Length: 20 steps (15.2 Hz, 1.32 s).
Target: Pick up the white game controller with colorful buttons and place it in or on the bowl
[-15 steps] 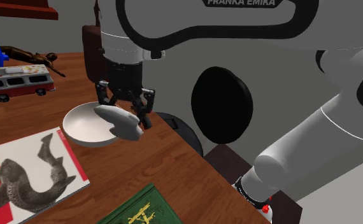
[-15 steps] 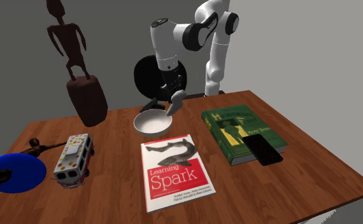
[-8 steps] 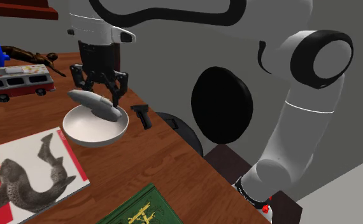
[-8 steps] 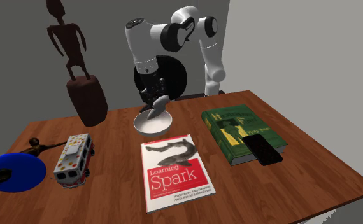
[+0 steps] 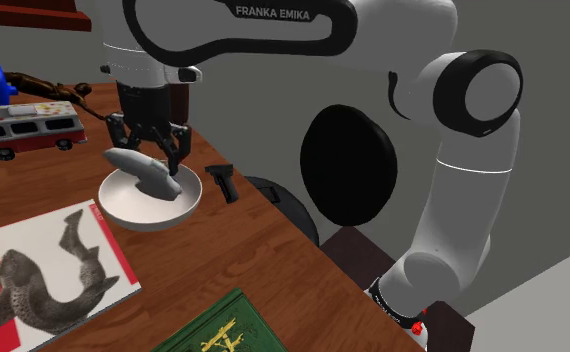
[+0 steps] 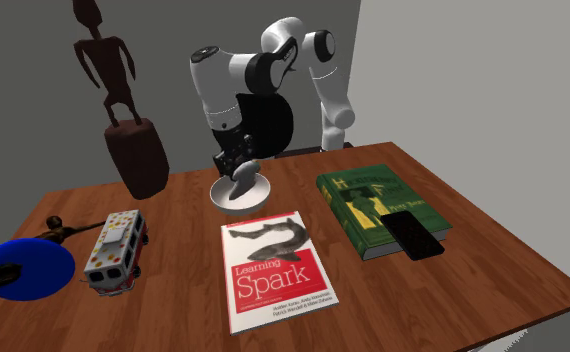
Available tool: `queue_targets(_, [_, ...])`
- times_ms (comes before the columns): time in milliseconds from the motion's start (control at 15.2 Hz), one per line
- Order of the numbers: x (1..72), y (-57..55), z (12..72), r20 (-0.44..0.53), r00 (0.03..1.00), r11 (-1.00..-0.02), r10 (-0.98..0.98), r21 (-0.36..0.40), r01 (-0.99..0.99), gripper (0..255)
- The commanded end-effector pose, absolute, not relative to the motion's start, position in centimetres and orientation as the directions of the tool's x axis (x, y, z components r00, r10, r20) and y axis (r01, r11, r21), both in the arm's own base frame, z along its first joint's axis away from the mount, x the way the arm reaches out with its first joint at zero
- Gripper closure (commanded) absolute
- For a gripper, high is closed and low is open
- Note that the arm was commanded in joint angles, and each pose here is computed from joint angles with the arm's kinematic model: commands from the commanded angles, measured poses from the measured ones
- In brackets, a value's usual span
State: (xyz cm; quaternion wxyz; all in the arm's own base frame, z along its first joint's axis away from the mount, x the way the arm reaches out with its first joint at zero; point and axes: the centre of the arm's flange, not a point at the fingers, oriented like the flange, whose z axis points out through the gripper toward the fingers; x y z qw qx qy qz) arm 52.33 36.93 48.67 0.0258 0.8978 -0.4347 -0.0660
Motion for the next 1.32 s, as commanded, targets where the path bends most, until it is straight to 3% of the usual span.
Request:
queue_targets(0, [52.3,36.9,47.7,-0.096,0.614,-0.621,-0.784,0.103,-0.777,255])
queue_targets(858, [52.3,36.9,44.6,-0.096,0.614,-0.621,-0.784,0.103,-0.777,255])
queue_targets(924, [52.4,36.8,44.6,-0.096,0.614,-0.621,-0.784,0.103,-0.777,0])
queue_targets(1254, [52.3,36.9,44.6,-0.096,0.614,-0.621,-0.784,0.103,-0.777,0])
